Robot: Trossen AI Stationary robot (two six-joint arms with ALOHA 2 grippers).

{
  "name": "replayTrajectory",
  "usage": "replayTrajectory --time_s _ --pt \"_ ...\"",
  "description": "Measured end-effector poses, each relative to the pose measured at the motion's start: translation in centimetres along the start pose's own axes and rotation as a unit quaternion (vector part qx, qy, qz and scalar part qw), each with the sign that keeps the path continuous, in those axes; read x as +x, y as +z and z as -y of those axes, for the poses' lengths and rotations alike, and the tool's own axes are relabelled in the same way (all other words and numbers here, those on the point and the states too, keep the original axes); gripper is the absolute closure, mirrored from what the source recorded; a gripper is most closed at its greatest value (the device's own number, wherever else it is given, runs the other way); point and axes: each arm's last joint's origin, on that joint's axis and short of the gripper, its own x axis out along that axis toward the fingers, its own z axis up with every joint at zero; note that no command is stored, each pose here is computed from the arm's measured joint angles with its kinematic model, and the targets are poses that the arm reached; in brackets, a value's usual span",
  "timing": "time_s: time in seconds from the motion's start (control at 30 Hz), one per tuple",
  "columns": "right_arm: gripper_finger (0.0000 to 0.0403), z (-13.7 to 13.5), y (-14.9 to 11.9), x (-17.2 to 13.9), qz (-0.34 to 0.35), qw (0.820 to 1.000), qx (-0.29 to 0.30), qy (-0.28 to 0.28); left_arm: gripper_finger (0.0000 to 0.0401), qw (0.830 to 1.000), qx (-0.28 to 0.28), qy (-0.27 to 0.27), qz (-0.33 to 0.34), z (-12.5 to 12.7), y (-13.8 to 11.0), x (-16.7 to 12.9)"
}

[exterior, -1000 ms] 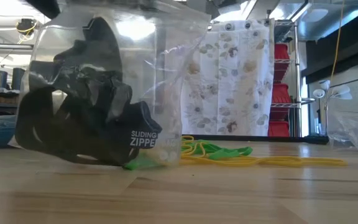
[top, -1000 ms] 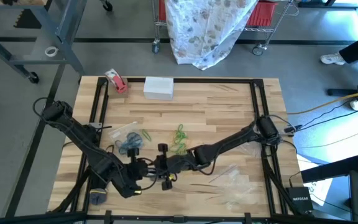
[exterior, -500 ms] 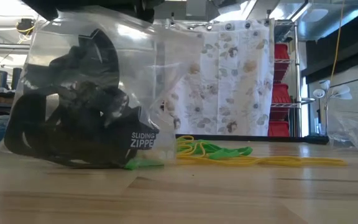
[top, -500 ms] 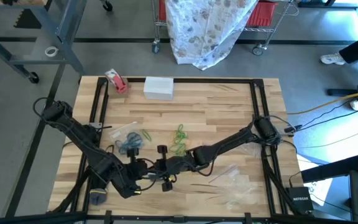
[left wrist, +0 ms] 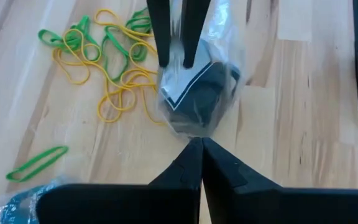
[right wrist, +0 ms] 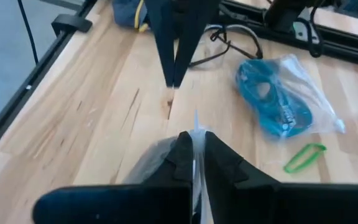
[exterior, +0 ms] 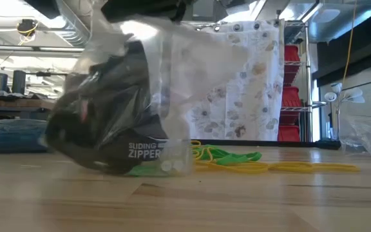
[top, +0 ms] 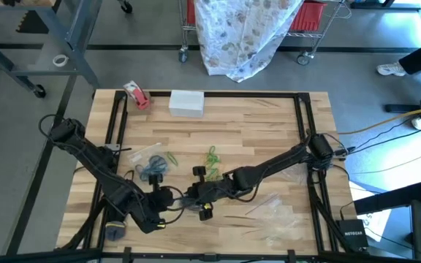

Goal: Sort rubber bands
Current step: Close the transparent zip bag

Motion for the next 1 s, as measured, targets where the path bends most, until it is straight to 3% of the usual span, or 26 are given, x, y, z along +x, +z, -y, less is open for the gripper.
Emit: replayTrajectory --time_s 0.27,0.43,0.67,0.83,1.0 --pt "0.0389 0.0 0.0 -0.1 -0.002 1.000 0.002 0.001 0.0390 1.000 -0.009 0.004 0.007 -0.2 0.3 0.2" --pt "0.0388 0.0 0.0 -0.1 -0.001 1.000 0.003 0.001 0.0343 0.998 -0.014 0.037 0.039 -0.4 0.6 0.2" --pt "0.0388 0.0 0.0 -0.1 -0.002 1.000 0.003 0.001 0.0289 0.997 -0.006 0.029 0.065 -0.6 1.6 0.6" --pt "0.0388 0.0 0.0 -0.1 -0.002 1.000 0.003 0.001 0.0287 0.997 0.005 0.034 0.064 -1.0 2.1 1.1" --pt "0.0388 0.0 -0.1 -0.1 -0.005 1.000 0.002 0.001 0.0315 0.998 0.012 0.025 0.049 -1.2 2.3 1.6"
